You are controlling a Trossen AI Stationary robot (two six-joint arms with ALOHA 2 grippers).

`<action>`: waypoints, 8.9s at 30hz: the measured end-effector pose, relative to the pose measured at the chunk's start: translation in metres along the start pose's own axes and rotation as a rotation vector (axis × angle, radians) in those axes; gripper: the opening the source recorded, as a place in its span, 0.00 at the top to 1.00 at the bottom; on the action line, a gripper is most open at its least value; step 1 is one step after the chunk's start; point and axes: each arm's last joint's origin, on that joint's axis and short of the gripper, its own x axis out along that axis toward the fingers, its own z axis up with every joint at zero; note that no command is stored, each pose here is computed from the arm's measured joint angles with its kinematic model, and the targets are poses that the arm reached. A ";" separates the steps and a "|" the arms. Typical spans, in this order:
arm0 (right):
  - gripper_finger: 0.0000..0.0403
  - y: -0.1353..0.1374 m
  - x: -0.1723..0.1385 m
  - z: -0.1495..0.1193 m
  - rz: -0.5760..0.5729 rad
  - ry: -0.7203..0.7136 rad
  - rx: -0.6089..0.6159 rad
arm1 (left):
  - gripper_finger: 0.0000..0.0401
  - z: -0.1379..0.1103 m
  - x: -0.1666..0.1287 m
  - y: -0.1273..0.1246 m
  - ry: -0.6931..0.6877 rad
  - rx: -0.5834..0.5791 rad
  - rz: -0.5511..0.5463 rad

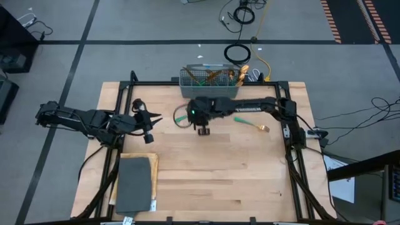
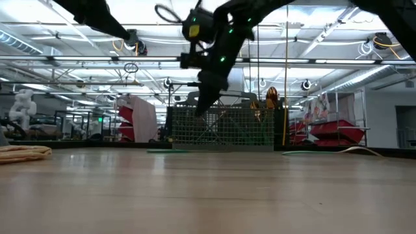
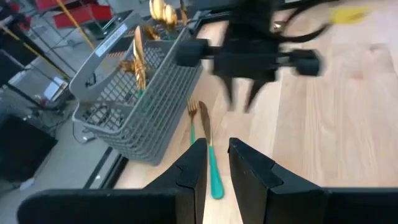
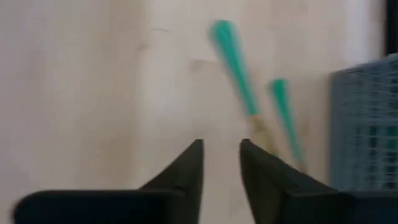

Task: Sort silverware
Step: Put the green knife into the dishwasher utensil holder

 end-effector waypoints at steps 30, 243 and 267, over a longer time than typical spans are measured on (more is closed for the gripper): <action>0.61 -0.073 0.066 -0.006 0.123 0.231 -0.341 | 0.81 -0.035 0.009 0.000 0.141 -0.086 0.248; 0.48 0.116 0.050 -0.035 0.176 0.183 -0.005 | 0.82 -0.030 0.028 -0.113 0.207 0.072 -0.035; 0.99 0.121 0.056 -0.038 0.243 0.317 0.015 | 0.82 -0.071 0.031 -0.115 0.282 0.030 -0.011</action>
